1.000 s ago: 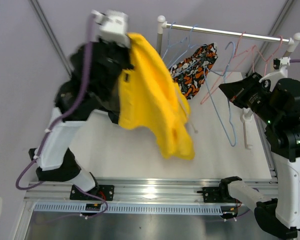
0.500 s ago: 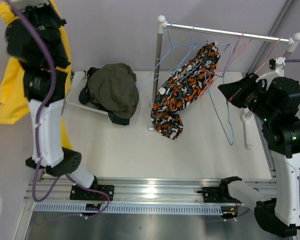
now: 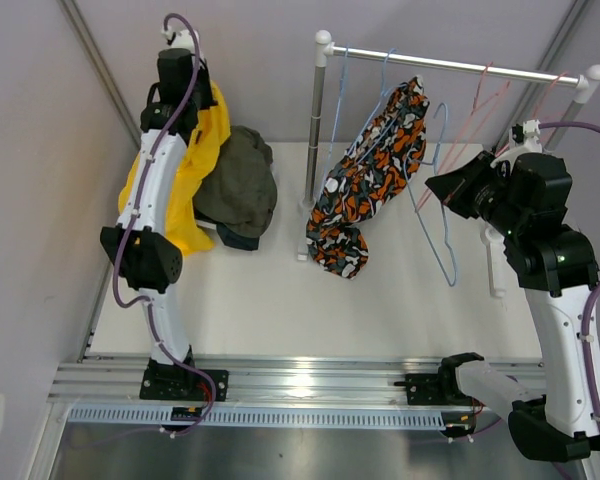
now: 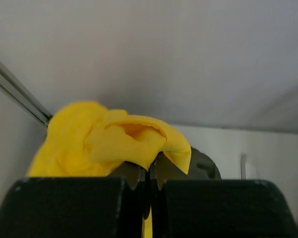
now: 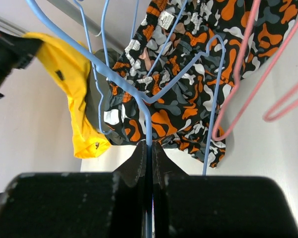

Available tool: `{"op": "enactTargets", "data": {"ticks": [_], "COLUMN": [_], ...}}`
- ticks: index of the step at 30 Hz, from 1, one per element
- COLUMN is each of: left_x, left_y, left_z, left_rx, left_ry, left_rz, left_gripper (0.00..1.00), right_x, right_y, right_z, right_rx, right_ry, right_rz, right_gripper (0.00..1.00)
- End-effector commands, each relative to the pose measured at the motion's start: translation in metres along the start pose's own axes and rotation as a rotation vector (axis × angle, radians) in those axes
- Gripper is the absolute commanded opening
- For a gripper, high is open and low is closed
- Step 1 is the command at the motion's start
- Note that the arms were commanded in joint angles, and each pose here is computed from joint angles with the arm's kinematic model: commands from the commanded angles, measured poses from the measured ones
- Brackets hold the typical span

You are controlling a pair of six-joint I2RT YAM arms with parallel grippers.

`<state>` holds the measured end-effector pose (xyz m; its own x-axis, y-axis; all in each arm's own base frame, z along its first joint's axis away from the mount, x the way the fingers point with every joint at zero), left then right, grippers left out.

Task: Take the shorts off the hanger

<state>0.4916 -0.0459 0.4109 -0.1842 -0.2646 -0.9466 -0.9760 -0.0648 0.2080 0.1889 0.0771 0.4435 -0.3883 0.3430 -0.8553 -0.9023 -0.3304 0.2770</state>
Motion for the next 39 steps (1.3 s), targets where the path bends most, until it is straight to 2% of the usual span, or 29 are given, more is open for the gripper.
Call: {"op": "enactTargets", "data": {"ticks": [1, 2, 3, 4, 5, 6, 8, 9, 11, 12, 14, 15, 16, 17, 19, 20, 23, 24, 26, 28, 32, 35, 36, 37, 39], "left_x": [-0.005, -0.001, 0.017, 0.021, 0.016, 0.037, 0.035, 0.034, 0.058, 0.04, 0.069, 0.059, 0.063, 0.093, 0.106, 0.122, 0.136, 0.156, 0.156, 0.173, 0.182, 0.184, 0.185, 0.183, 0.184], "left_y": [0.016, 0.018, 0.016, 0.018, 0.027, 0.028, 0.045, 0.072, 0.092, 0.132, 0.154, 0.187, 0.2, 0.203, 0.232, 0.237, 0.26, 0.26, 0.27, 0.271, 0.274, 0.273, 0.272, 0.273, 0.272], "left_z": [-0.015, -0.015, -0.011, -0.01, -0.009, -0.002, -0.004, -0.01, -0.011, -0.024, -0.022, -0.029, -0.029, -0.021, -0.012, -0.005, 0.014, 0.023, 0.028, 0.033, 0.038, 0.037, 0.036, 0.035, 0.034], "left_rx": [0.11, 0.114, 0.095, 0.086, 0.074, 0.035, 0.033, 0.064, 0.068, 0.136, 0.144, 0.215, 0.235, 0.229, 0.274, 0.271, 0.266, 0.236, 0.253, 0.252, 0.251, 0.264, 0.268, 0.274, 0.278], "left_ry": [0.089, 0.099, 0.099, 0.118, 0.13, 0.131, 0.135, 0.128, 0.087, 0.081, 0.056, 0.063, 0.073, 0.061, 0.077, 0.069, 0.064, 0.051, 0.058, 0.047, 0.044, 0.047, 0.048, 0.05, 0.051], "left_rz": [0.007, 0.029, 0.1, 0.118, 0.11, 0.173, 0.158, 0.141, 0.144, 0.07, 0.086, 0.039, 0.035, 0.093, 0.083, 0.106, 0.082, 0.119, 0.105, 0.154, 0.157, 0.159, 0.16, 0.159, 0.164], "left_gripper": [0.0, 0.02, 0.15, 0.43, 0.99, 0.99, 0.99, 0.99, 0.99, 0.99, 0.99, 0.99, 0.99, 0.99, 0.99, 0.99, 0.99, 0.99, 0.99, 0.99, 0.99, 0.99, 0.99, 0.99, 0.99], "right_x": [-0.011, -0.011, -0.012, -0.013, -0.015, -0.018, -0.03, -0.035, -0.051, -0.056, -0.071, -0.075, -0.079, -0.086, -0.091, -0.094, -0.093, -0.09, -0.088, -0.083, -0.076, -0.075, -0.075, -0.076, -0.077], "right_y": [0.0, -0.002, -0.004, -0.004, -0.009, -0.01, -0.016, -0.018, -0.016, -0.023, -0.023, -0.031, -0.034, -0.034, -0.046, -0.05, -0.073, -0.082, -0.097, -0.113, -0.121, -0.117, -0.114, -0.11, -0.098], "right_z": [0.007, 0.008, 0.009, 0.01, 0.011, 0.012, 0.014, 0.015, 0.018, 0.017, 0.018, 0.016, 0.014, 0.013, 0.006, 0.002, -0.012, -0.02, -0.03, -0.041, -0.05, -0.05, -0.05, -0.049, -0.043], "right_rx": [-0.047, -0.055, -0.061, -0.074, -0.079, -0.085, -0.071, -0.064, -0.047, -0.036, -0.015, -0.001, 0.013, 0.027, 0.065, 0.083, 0.127, 0.146, 0.171, 0.196, 0.216, 0.223, 0.225, 0.227, 0.215], "right_ry": [0.007, 0.009, 0.01, 0.015, 0.019, 0.025, 0.051, 0.061, 0.085, 0.089, 0.1, 0.098, 0.1, 0.096, 0.092, 0.089, 0.077, 0.068, 0.059, 0.051, 0.036, 0.039, 0.041, 0.042, 0.045], "right_rz": [-0.076, -0.079, -0.081, -0.085, -0.085, -0.09, -0.112, -0.121, -0.163, -0.168, -0.216, -0.214, -0.222, -0.245, -0.249, -0.265, -0.269, -0.255, -0.257, -0.251, -0.229, -0.228, -0.23, -0.235, -0.247], "right_gripper": [0.0, 0.0, 0.0, 0.0, 0.0, 0.0, 0.0, 0.0, 0.0, 0.0, 0.0, 0.0, 0.0, 0.0, 0.0, 0.0, 0.0, 0.0, 0.0, 0.0, 0.0, 0.41, 0.81, 0.98, 0.99]}}
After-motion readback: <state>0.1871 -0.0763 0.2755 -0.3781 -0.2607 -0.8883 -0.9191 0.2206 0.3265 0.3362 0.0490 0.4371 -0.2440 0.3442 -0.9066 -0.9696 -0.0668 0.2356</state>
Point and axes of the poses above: each gripper's point midway between its finger pads, its own y axis back along the fingers, its own z axis along the line the jaws close on, x = y × z, the point moved 9 cm from there along y, back along the fingers, and after that the axes turned 13 degrees about y, right-handed, at the moved point
